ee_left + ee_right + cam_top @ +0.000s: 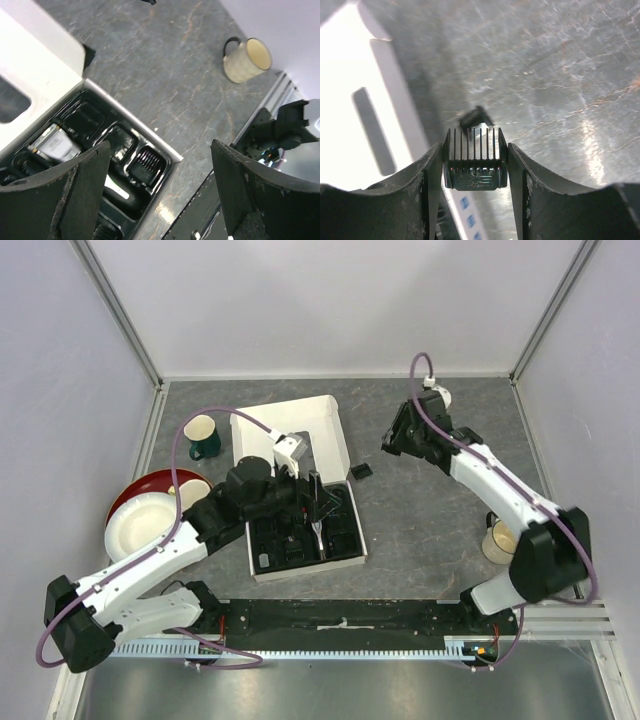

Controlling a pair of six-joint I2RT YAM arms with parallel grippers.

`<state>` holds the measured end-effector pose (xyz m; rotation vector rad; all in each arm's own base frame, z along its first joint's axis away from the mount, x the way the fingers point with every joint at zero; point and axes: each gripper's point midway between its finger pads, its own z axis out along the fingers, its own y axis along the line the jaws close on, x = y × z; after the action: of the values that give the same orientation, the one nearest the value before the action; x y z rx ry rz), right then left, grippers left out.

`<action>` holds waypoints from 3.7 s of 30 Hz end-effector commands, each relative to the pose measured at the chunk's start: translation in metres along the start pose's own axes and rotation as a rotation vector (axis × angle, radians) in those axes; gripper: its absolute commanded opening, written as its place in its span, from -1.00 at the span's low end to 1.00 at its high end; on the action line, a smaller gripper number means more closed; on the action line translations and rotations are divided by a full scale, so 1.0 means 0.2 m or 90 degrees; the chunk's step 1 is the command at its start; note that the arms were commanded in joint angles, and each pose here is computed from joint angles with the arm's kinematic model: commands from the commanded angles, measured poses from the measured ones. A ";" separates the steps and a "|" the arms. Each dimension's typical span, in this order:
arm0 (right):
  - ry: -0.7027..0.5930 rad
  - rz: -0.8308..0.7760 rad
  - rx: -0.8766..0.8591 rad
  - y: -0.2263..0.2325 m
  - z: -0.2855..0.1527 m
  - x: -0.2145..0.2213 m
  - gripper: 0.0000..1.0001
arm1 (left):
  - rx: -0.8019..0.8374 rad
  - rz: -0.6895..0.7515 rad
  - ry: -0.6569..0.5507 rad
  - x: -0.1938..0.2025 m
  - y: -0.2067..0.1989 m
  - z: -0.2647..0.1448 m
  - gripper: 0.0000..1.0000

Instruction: Sort the hair-cutting tools

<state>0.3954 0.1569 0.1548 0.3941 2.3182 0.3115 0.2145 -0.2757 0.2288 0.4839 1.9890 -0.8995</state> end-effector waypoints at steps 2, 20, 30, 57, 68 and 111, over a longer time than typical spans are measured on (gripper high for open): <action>-0.053 0.145 -0.131 0.19 -0.32 -0.08 -0.13 | 0.153 0.033 -0.115 -0.22 -0.25 0.00 0.75; -0.108 0.273 -0.322 0.36 -0.89 -0.18 -0.21 | 0.097 0.066 -0.397 -0.58 -0.41 0.22 0.64; -0.114 0.290 -0.353 0.37 -0.99 -0.19 -0.21 | 0.072 0.122 -0.463 -0.73 -0.49 0.32 0.37; -0.148 0.311 -0.336 0.31 -1.00 -0.21 -0.20 | 0.083 0.083 -0.393 -0.65 -0.53 0.45 -0.01; -0.148 0.321 -0.344 0.31 -1.00 -0.21 -0.19 | 0.068 0.055 -0.377 -0.60 -0.49 0.47 0.35; -0.200 0.230 -0.269 0.14 -0.96 -0.16 0.96 | -0.015 -0.026 -0.165 -0.47 -0.21 0.37 -0.96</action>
<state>0.2897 0.1684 0.3131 0.6644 1.8417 0.9433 0.2796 -0.3931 0.2874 0.3298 1.6481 -0.8666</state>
